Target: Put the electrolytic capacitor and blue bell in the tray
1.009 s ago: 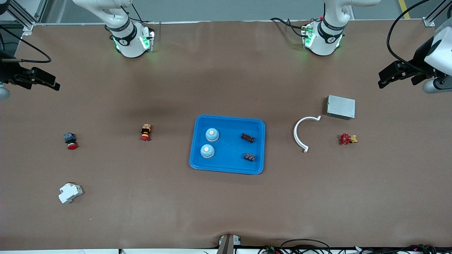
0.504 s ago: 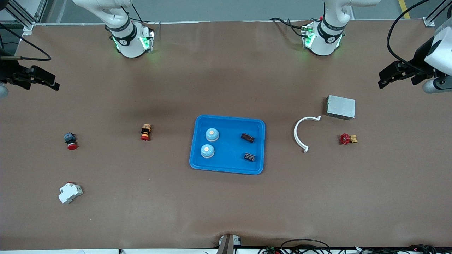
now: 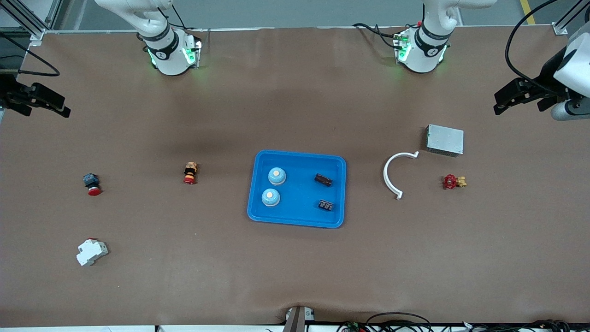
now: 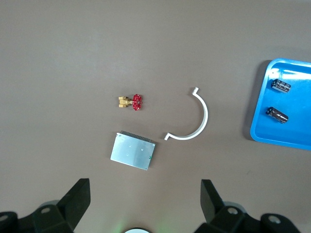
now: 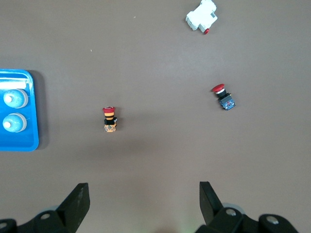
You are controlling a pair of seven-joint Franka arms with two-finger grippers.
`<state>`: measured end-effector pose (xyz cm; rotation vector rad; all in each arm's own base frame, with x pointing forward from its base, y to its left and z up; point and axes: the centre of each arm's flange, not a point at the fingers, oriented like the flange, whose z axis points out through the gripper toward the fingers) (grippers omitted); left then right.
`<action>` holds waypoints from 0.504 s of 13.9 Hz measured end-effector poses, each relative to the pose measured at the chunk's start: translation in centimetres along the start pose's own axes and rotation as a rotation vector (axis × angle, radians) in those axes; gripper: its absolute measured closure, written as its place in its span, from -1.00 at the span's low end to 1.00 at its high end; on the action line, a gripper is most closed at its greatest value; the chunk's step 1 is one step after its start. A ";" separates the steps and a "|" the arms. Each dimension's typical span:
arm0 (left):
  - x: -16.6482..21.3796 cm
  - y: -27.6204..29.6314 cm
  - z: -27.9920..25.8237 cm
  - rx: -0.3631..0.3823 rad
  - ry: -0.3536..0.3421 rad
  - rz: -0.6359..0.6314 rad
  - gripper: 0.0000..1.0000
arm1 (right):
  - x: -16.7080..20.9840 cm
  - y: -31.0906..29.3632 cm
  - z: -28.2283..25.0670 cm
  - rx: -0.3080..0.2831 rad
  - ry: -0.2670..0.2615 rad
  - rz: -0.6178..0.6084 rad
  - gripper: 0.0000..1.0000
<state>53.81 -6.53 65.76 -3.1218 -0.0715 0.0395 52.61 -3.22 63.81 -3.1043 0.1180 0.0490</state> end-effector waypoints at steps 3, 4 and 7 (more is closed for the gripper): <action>-0.2 1.0 0.0 0.000 0.001 0.025 -1.00 | 0.0 0.4 -0.6 0.000 0.011 0.007 -1.00; -0.2 1.1 0.0 0.000 0.001 0.026 -1.00 | 0.0 0.3 -0.6 0.000 0.012 0.006 -1.00; -0.1 0.7 -0.3 -0.001 0.006 0.020 -1.00 | 0.0 0.3 -0.9 0.000 0.018 0.005 -1.00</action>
